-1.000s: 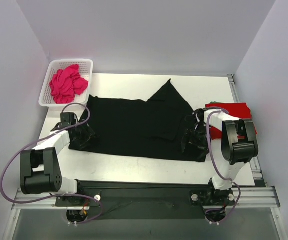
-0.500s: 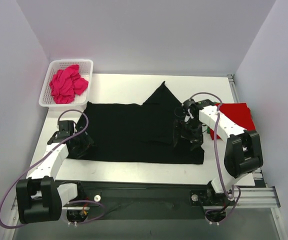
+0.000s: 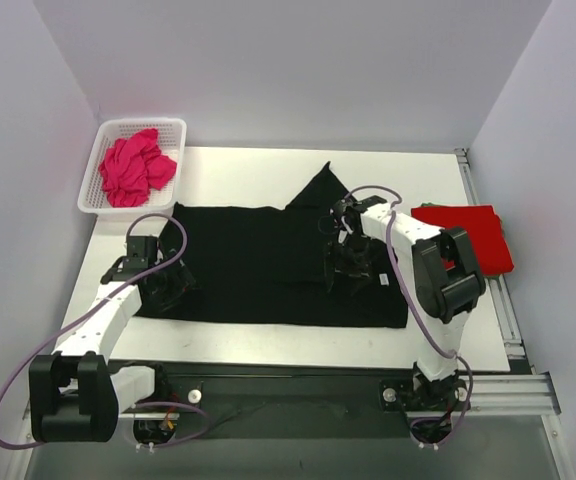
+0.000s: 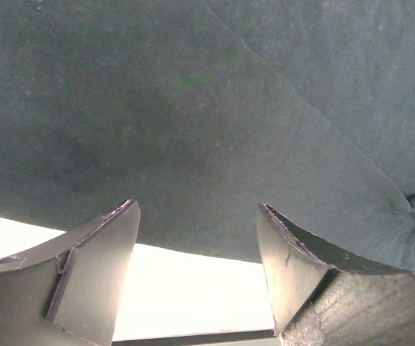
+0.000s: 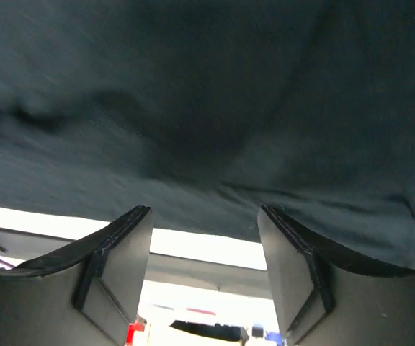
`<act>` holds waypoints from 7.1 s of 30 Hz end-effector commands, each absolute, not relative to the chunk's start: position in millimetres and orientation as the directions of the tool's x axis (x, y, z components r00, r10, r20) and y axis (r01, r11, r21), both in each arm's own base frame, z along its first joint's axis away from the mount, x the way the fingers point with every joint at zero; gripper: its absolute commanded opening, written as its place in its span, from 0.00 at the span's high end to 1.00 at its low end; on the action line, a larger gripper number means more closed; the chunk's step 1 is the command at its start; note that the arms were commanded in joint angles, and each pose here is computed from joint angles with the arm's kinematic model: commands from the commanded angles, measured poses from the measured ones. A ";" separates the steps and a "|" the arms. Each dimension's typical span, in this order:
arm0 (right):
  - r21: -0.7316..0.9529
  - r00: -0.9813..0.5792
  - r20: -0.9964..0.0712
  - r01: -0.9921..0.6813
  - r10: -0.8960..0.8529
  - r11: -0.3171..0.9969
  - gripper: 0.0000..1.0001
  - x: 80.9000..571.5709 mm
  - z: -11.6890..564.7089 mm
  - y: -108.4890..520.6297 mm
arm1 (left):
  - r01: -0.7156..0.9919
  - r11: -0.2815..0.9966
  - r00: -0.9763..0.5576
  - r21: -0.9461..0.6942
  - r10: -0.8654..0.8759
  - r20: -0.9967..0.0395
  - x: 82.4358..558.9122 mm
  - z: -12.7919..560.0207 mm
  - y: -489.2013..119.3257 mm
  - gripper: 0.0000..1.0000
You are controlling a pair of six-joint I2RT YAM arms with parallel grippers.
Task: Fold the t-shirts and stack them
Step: Fold the flattened tshirt in 1/3 of the way
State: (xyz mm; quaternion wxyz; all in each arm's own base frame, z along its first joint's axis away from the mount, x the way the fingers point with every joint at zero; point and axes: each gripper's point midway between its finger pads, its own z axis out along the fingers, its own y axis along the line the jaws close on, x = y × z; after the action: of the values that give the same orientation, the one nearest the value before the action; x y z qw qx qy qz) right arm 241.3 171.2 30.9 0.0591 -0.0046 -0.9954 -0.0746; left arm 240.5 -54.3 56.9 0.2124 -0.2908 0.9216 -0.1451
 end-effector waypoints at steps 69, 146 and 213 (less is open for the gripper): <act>0.219 -0.977 -0.204 -0.102 -0.057 0.970 0.51 334.5 84.8 259.6 | -0.397 0.839 -0.812 -0.371 -0.510 -0.284 247.7 37.1 -46.1 0.22; 0.006 -0.962 -0.208 -0.185 -0.179 0.983 0.65 346.7 45.2 259.1 | -0.351 0.867 -0.843 -0.353 -0.457 -0.283 254.1 37.1 -44.7 0.22; 0.240 -0.969 -0.116 0.184 0.216 0.953 1.00 393.4 20.3 285.6 | -0.352 0.868 -0.849 -0.350 -0.454 -0.271 253.6 33.8 -45.2 0.22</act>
State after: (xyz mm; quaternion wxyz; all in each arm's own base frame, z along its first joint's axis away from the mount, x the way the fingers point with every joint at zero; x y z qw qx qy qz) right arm 387.7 282.6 17.7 -0.0716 -0.0902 -0.9876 -0.1063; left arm 240.7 -45.8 26.9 0.1587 -0.2207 0.9523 -0.1390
